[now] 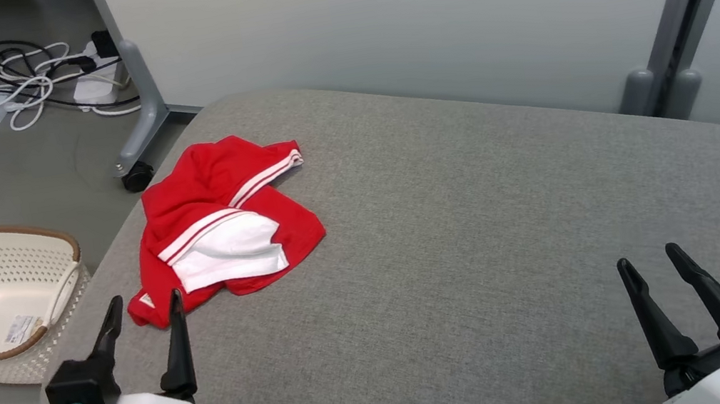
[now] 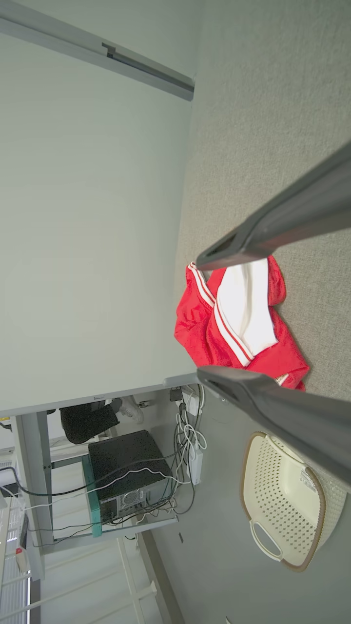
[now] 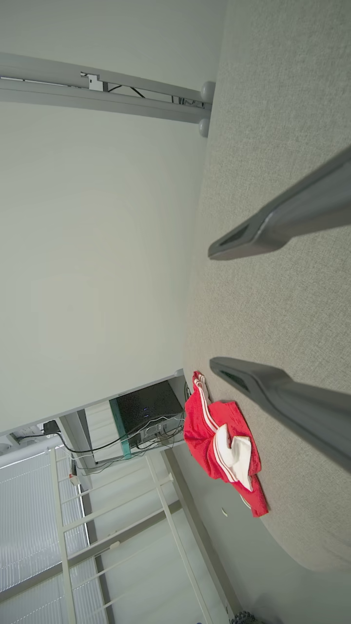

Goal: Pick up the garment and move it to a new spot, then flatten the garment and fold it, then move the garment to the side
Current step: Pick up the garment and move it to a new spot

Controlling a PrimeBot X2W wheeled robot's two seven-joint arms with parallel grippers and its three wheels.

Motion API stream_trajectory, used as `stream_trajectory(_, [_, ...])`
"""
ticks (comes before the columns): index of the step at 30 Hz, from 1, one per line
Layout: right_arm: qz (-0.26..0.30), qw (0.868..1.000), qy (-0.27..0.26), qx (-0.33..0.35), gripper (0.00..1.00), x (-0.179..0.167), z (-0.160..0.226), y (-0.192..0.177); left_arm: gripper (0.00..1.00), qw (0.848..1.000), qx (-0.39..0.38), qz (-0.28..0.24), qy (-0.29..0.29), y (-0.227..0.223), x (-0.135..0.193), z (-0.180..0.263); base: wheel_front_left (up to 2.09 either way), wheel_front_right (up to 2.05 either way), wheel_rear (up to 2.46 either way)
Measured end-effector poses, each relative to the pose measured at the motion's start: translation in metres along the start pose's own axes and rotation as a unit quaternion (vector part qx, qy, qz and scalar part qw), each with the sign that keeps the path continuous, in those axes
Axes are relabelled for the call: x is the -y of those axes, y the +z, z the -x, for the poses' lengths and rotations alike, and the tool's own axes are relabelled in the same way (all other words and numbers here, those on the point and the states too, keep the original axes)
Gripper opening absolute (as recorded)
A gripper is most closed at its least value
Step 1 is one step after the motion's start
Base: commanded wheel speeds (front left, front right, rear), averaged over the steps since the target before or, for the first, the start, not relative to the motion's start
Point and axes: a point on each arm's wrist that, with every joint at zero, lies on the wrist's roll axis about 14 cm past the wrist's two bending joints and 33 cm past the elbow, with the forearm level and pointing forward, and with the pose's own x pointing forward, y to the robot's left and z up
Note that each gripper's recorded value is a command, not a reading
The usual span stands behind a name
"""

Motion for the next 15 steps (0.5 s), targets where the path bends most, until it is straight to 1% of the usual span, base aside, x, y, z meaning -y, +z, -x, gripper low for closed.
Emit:
stream_trajectory(4, [-0.001,1.000,-0.015,0.005,1.00,0.008,0.006,0.003,1.00,0.998,-0.055,0.005,-0.014,-0.009,-0.001,-0.019,0.00,0.00,0.00])
stream_trajectory(8, [0.001,0.999,-0.032,0.008,1.00,0.018,0.015,0.006,1.00,0.993,-0.117,0.002,-0.033,-0.018,0.002,-0.038,0.00,0.00,0.00])
stream_trajectory(11, [0.004,0.999,-0.041,0.015,1.00,0.024,0.019,0.011,1.00,0.985,-0.166,-0.008,-0.049,-0.024,0.007,-0.052,0.00,0.00,0.00])
stream_trajectory(15, [0.011,0.998,-0.049,0.022,1.00,0.035,0.021,0.018,1.00,0.971,-0.229,0.006,-0.064,-0.033,0.020,-0.073,0.00,0.00,0.00])
